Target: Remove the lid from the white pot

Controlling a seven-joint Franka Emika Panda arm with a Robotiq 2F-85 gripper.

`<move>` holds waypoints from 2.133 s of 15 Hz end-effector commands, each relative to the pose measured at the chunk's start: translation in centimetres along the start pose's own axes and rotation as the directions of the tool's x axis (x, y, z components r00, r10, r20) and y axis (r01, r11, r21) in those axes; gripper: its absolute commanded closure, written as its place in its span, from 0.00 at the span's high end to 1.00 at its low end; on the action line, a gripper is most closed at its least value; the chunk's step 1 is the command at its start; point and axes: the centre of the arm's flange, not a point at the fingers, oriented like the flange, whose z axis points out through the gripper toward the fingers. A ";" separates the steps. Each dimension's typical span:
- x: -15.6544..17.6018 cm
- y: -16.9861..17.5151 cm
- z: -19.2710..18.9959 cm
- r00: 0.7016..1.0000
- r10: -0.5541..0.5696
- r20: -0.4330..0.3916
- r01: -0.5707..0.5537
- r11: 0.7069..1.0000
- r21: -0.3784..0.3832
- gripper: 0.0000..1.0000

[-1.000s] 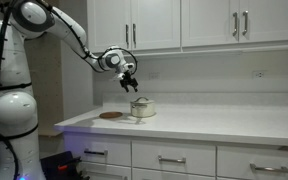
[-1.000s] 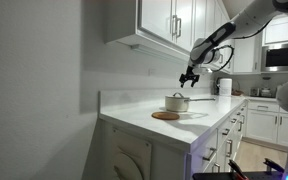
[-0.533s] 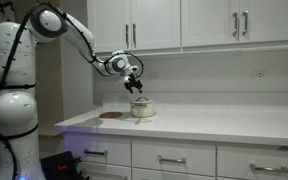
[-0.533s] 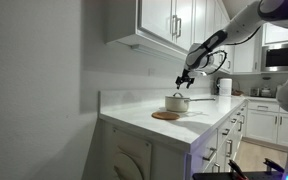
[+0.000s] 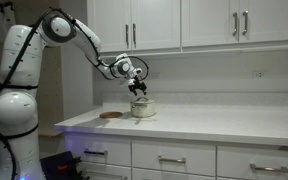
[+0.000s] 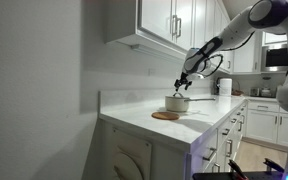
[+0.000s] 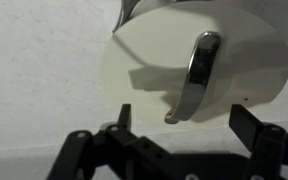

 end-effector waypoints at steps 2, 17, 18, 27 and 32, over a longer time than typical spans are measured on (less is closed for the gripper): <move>1.9 -0.7 1.4 1.000 0.020 -0.004 -0.020 1.000 0.003 1.00; 5.7 -1.4 1.6 0.982 0.127 0.142 -0.112 0.988 -0.107 1.00; 5.7 -1.3 1.6 0.978 0.134 0.162 -0.118 0.987 -0.106 1.00; 4.6 -1.2 4.4 0.954 0.152 0.257 -0.141 0.988 -0.059 1.00; 4.5 -1.3 5.0 0.953 0.159 0.259 -0.150 0.987 -0.053 0.66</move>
